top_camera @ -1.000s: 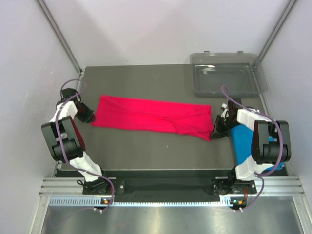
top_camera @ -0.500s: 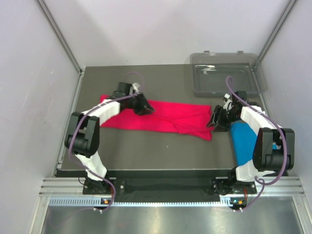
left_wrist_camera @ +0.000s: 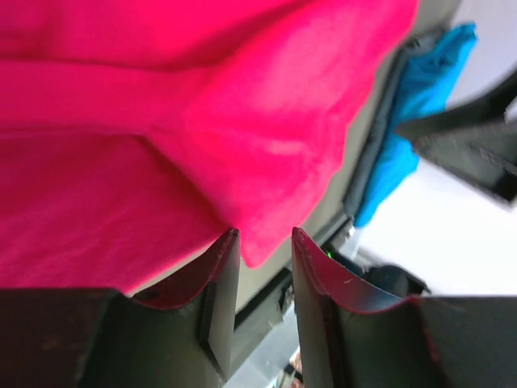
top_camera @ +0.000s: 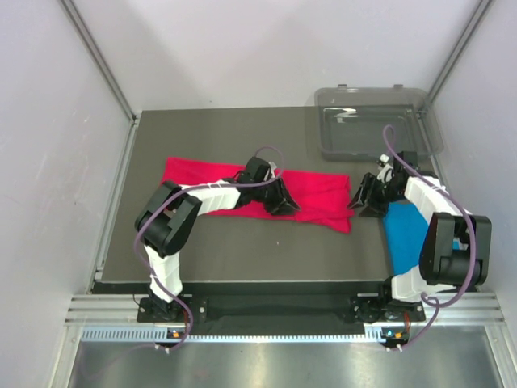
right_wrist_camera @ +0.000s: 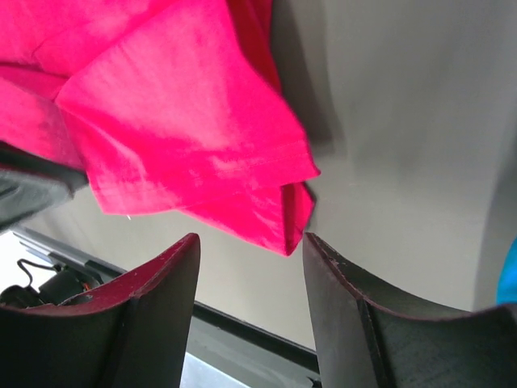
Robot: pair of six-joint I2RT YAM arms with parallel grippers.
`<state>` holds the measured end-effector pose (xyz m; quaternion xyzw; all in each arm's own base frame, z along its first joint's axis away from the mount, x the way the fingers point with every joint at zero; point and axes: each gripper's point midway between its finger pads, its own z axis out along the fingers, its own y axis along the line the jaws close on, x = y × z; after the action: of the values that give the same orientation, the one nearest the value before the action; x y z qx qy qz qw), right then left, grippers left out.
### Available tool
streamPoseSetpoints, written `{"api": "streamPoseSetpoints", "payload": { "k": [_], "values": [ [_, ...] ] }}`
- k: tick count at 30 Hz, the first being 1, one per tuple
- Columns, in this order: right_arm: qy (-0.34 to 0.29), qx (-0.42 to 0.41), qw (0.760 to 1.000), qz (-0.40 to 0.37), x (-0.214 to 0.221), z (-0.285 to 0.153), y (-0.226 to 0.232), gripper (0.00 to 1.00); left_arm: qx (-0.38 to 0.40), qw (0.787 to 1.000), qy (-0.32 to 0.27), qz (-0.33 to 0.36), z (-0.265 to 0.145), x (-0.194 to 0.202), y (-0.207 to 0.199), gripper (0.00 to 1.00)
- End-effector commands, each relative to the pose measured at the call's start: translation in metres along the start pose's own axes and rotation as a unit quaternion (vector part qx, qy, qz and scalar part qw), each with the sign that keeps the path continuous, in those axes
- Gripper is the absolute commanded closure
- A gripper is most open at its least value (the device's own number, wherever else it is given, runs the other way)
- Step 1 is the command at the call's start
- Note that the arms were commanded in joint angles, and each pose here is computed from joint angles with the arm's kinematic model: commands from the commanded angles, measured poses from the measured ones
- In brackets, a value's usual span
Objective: Fold and stack the t-shirts
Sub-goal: Fold the tshirt
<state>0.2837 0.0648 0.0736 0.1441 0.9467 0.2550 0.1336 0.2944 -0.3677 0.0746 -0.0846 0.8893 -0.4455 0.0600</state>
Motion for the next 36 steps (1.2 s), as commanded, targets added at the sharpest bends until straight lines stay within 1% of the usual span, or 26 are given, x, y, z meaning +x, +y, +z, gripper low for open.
{"api": "streamPoseSetpoints", "payload": {
  "k": [1,6,8,9,10,14,17,19,21,23,27,32,36],
  "values": [
    [-0.025,-0.017,0.999,-0.013,0.002,-0.010,0.006,0.46,0.000,0.999,-0.047,-0.001,-0.005,-0.014,0.001,0.64],
    [-0.028,-0.024,0.999,-0.012,0.012,-0.011,0.006,0.46,-0.010,0.999,-0.035,-0.003,-0.002,-0.004,0.015,0.66],
    [-0.029,-0.026,0.999,-0.012,0.014,-0.011,0.006,0.46,-0.010,0.999,-0.039,0.004,0.000,-0.004,0.021,0.66],
    [-0.029,-0.026,0.999,-0.011,0.014,-0.011,0.006,0.45,-0.012,0.999,-0.041,0.020,0.002,-0.005,0.024,0.66],
    [-0.028,-0.025,0.999,-0.012,0.015,-0.011,0.005,0.45,-0.020,0.999,-0.035,0.016,0.008,-0.004,0.032,0.66],
    [-0.030,-0.024,0.999,-0.012,0.016,-0.012,0.005,0.45,-0.026,1.000,-0.010,0.003,0.013,0.009,0.046,0.68],
    [-0.033,-0.019,0.999,-0.011,0.011,-0.009,0.003,0.43,-0.034,0.999,-0.015,0.024,0.001,0.011,0.039,0.66],
    [-0.033,-0.022,0.999,-0.010,0.008,-0.007,0.004,0.42,-0.022,0.999,-0.021,0.039,-0.007,0.009,0.024,0.63],
    [-0.028,-0.022,0.999,-0.006,0.004,-0.001,0.002,0.42,-0.018,0.999,-0.018,0.038,-0.009,0.007,0.016,0.62],
    [-0.029,-0.018,0.999,-0.005,-0.002,0.002,0.000,0.42,-0.015,0.999,-0.012,0.033,-0.006,0.006,0.012,0.61],
    [-0.026,-0.012,1.000,0.000,-0.010,0.008,-0.003,0.42,-0.019,1.000,0.005,0.007,0.006,0.007,0.018,0.61],
    [-0.025,-0.006,1.000,0.003,-0.017,0.013,-0.007,0.42,-0.005,1.000,0.008,0.011,0.010,0.004,0.010,0.62],
    [-0.027,0.002,1.000,0.006,-0.023,0.016,-0.013,0.42,0.000,1.000,0.026,0.001,0.018,0.008,0.013,0.64]
  ]
}}
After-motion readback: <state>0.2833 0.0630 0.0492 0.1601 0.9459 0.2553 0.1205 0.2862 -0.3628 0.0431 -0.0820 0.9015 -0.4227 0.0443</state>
